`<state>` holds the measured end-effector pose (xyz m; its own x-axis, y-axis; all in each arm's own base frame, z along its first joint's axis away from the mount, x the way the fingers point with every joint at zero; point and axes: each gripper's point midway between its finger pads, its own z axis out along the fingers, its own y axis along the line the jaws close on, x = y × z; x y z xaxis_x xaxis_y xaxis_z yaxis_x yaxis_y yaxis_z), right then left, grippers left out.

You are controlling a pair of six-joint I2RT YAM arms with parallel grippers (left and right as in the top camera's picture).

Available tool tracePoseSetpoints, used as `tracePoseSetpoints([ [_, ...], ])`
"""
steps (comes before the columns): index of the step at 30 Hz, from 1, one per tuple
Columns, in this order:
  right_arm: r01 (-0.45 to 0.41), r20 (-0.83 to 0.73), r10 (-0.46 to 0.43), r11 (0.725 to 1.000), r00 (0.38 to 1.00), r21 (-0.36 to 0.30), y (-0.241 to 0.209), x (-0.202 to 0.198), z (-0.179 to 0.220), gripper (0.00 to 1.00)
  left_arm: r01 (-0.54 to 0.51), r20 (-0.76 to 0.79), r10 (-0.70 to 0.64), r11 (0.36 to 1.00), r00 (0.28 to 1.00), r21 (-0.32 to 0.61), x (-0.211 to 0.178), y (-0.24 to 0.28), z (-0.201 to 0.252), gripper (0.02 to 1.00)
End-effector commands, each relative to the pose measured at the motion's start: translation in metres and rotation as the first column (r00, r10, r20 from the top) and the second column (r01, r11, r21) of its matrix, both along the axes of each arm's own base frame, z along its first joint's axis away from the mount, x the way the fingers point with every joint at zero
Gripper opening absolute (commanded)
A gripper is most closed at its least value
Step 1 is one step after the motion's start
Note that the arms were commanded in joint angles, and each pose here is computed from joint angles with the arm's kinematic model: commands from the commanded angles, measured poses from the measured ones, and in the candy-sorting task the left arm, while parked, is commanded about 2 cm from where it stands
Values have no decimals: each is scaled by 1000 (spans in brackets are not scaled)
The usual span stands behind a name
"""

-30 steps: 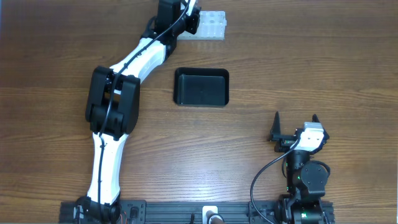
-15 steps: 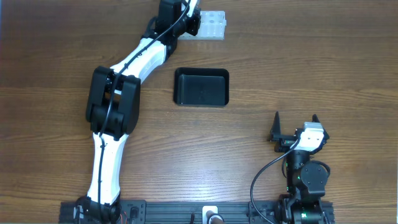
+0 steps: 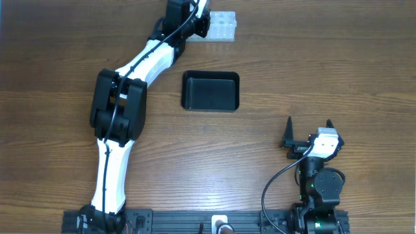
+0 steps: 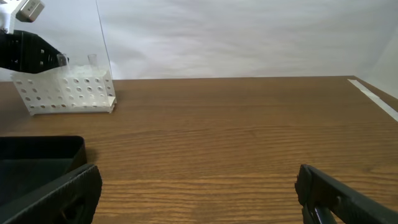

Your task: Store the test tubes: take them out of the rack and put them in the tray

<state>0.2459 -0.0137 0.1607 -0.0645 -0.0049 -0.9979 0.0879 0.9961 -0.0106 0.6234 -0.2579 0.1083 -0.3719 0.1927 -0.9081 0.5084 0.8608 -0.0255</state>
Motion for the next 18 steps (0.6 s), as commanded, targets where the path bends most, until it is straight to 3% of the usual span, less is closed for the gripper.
tracePoseSetpoints([
  [1,9,0,-9,1000,1000,-2,-1,0,-2,993,32,46,-30,999,998,-39,-3,-10,32,115],
  [13,9,0,-9,1000,1000,-2,-1,0,-2,993,33,285,2,992,958,-118,-30,11,206,132],
  [18,9,0,-9,1000,1000,-2,-1,0,-2,991,29,259,3,992,966,-121,-61,20,246,123],
])
